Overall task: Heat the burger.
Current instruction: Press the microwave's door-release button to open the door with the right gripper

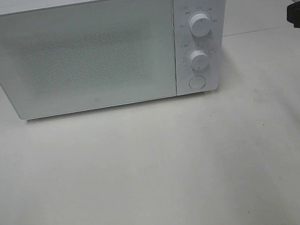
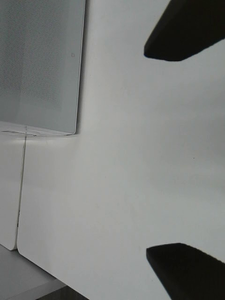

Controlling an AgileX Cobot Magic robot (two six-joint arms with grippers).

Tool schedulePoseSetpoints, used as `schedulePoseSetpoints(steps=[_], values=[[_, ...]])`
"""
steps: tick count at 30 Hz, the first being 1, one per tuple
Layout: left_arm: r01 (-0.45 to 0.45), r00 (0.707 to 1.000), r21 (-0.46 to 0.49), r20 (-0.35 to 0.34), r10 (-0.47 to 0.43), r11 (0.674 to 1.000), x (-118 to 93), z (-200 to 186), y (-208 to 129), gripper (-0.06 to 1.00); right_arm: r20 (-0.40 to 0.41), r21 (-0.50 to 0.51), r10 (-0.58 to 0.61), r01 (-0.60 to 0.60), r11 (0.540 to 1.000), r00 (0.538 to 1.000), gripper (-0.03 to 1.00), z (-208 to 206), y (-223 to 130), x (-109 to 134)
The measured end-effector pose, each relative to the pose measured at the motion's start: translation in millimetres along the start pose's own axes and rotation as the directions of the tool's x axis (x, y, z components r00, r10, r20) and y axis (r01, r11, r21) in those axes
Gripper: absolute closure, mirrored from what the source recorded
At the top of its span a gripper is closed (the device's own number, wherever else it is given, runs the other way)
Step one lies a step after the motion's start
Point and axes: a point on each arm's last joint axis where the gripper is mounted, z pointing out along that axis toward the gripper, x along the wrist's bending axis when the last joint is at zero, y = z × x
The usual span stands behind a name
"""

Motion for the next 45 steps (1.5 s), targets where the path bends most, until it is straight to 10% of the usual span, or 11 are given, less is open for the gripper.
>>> schedulePoseSetpoints(steps=[19,45], values=[[0.0,1.0,0.0,0.0,0.0,1.0,0,0,0,-0.03,0.038,-0.138,0.011,-0.005,0.99,0.999,0.25,33,-61,-1],[0.0,1.0,0.0,0.0,0.0,1.0,0,0,0,-0.03,0.051,-0.123,-0.052,0.058,0.991,0.997,0.25,41,-117,78]])
